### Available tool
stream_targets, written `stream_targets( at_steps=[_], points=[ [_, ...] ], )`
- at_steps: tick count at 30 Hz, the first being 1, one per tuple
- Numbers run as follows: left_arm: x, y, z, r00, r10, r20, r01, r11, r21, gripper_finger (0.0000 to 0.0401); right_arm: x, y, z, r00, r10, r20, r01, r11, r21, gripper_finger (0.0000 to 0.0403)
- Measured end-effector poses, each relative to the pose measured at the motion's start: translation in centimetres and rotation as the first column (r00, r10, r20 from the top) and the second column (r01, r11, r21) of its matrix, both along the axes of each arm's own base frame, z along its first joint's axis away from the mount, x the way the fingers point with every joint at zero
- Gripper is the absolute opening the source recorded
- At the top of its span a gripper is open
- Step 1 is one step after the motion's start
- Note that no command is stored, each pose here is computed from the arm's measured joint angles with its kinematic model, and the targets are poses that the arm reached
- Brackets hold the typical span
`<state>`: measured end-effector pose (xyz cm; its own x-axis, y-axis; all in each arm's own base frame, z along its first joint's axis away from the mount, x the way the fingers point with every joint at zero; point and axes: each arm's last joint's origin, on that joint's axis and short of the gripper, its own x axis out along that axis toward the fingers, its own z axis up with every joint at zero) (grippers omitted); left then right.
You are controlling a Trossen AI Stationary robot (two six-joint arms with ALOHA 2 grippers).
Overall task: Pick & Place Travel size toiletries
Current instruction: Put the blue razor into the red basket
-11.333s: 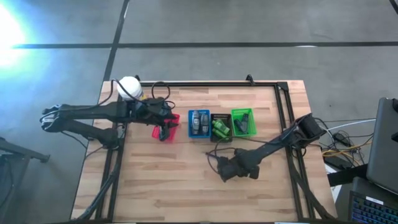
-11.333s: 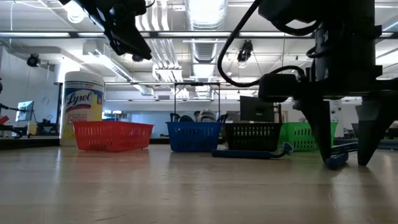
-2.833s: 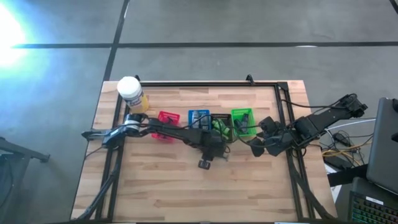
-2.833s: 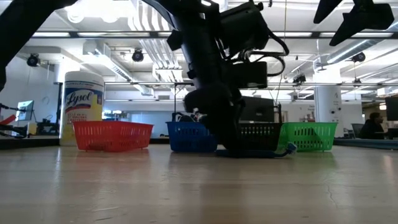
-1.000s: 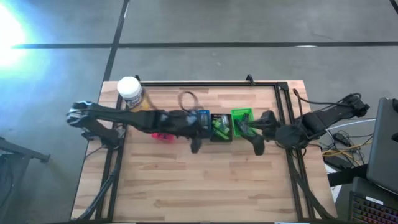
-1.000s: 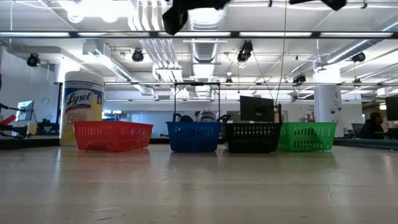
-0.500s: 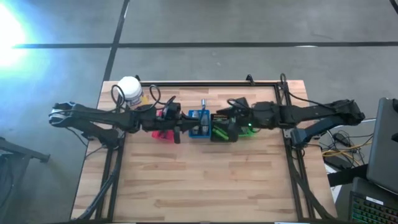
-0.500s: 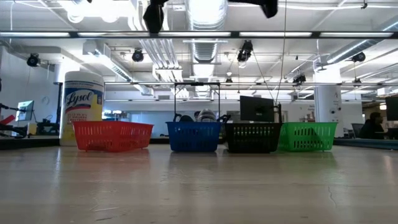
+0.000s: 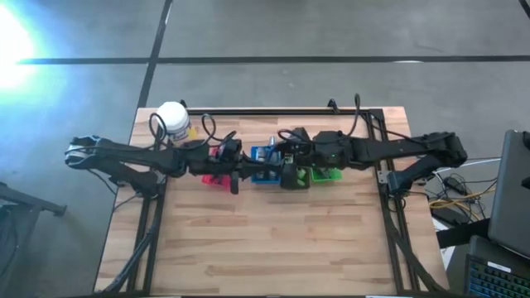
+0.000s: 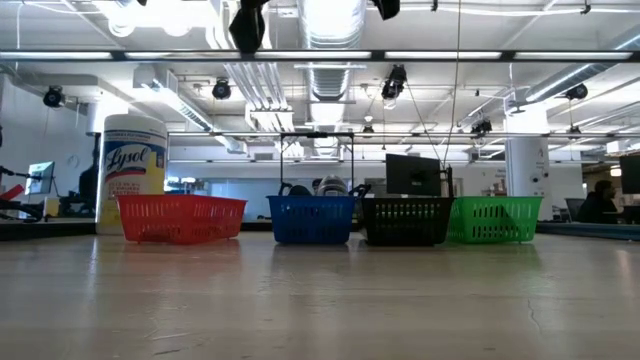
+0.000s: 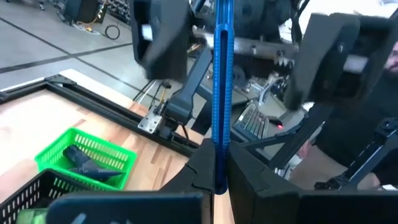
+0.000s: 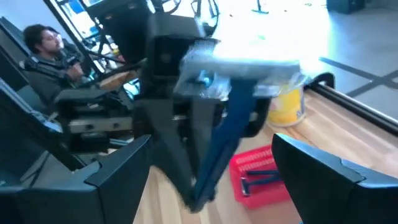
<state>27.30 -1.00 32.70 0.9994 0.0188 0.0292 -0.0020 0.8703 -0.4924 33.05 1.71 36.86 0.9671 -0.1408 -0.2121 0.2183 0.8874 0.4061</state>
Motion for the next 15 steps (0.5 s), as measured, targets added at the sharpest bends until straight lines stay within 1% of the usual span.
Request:
stream_targets(
  at_steps=[3,9,12,15],
  points=[
    [-0.1,-0.1,0.0,1.000,-0.002,-0.009,0.002,1.000,0.010,0.0021,0.1,-0.4,0.2,1.000,-0.011,-0.016,0.011,1.000,-0.003,0.0320],
    [-0.7,0.0,0.5,0.999,0.043,0.000,-0.043,0.998,0.045,0.0021,0.0,-0.9,-0.3,0.998,-0.040,-0.055,0.042,0.998,0.045,0.0286],
    [-1.0,0.1,0.5,0.999,0.049,-0.022,-0.048,0.998,0.049,0.0021,0.0,-1.0,-0.4,0.998,-0.041,-0.056,0.044,0.998,0.047,0.0271],
    [-1.1,0.1,0.1,0.995,0.072,-0.069,-0.069,0.996,0.056,0.0020,0.0,-1.0,-0.3,0.998,-0.041,-0.053,0.044,0.998,0.046,0.0260]
  ],
)
